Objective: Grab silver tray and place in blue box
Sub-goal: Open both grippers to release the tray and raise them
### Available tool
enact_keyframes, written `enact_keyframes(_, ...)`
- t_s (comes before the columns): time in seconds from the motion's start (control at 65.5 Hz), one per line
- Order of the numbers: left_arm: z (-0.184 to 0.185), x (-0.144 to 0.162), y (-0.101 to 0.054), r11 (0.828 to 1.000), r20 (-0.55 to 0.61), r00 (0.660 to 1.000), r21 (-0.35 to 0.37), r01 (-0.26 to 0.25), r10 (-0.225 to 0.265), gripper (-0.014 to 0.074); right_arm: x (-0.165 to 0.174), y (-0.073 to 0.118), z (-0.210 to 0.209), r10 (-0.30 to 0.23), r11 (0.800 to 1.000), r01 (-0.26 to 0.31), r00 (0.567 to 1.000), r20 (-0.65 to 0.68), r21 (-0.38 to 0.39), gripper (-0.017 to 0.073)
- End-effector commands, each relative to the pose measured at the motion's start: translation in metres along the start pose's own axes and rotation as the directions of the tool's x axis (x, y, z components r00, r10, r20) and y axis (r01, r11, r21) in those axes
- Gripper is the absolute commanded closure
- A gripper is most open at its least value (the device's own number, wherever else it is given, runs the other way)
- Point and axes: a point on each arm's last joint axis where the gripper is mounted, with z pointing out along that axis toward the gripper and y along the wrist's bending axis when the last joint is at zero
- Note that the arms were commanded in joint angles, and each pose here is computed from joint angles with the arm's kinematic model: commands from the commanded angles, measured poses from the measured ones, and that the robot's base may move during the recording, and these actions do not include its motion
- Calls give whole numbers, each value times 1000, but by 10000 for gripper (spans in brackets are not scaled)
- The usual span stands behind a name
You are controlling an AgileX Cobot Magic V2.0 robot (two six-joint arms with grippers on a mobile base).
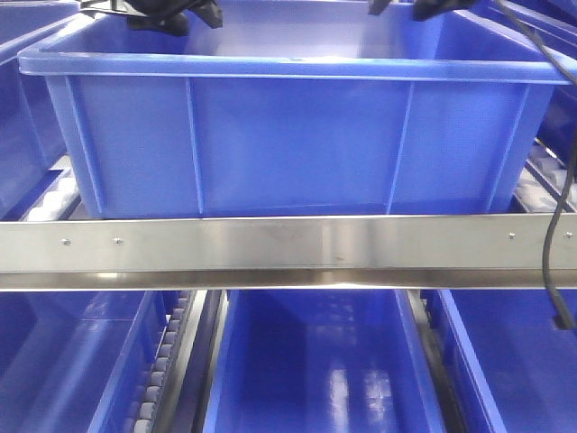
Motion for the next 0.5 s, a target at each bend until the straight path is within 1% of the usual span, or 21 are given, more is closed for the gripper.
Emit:
enact_keyframes(0.0, -23, -40, -10, 998, 156, 988, 66, 9, -19, 374, -37, 7, -24, -1, 998, 10, 988, 154, -57, 71)
enact_keyframes(0.046, -23, -40, -10, 998, 158, 987, 67, 8, -19, 381, -36, 9, -24, -2, 998, 12, 988, 153, -62, 76)
enact_keyframes(0.076, -23, -40, -10, 998, 158, 987, 68, 8, -19, 392, -36, 9, -24, -3, 998, 13, 988, 154, -64, 96)
enact_keyframes(0.122, -25, -41, -11, 998, 161, 987, 67, 8, -19, 447, -37, 13, -26, -4, 997, 15, 988, 154, -70, 154)
enact_keyframes(0.214, -29, -44, -12, 998, 159, 987, 64, 9, -19, 636, -38, 15, -29, -5, 997, 16, 988, 153, -71, 412)
enact_keyframes(0.229, -29, -44, -12, 998, 159, 987, 64, 9, -19, 681, -38, 15, -29, -5, 997, 16, 988, 153, -72, 452)
enact_keyframes(0.244, -29, -44, -12, 998, 165, 986, 69, 8, -19, 707, -38, 15, -29, -5, 997, 17, 988, 155, -74, 512)
enact_keyframes(0.259, -29, -45, -13, 997, 170, 985, 72, 5, -18, 704, -38, 15, -29, -5, 997, 17, 988, 157, -76, 533)
enact_keyframes(0.29, -29, -46, -13, 997, 186, 982, 81, 4, -19, 680, -38, 16, -29, -3, 997, 17, 986, 164, -81, 484)
enact_keyframes(0.321, -30, -48, -13, 996, 204, 979, 92, 2, -20, 679, -39, 17, -28, -3, 996, 18, 985, 172, -88, 467)
enact_keyframes(0.488, -43, -61, -17, 994, 248, 969, 109, -3, -24, 689, -45, 19, -35, 1, 994, 21, 978, 207, -107, 482)
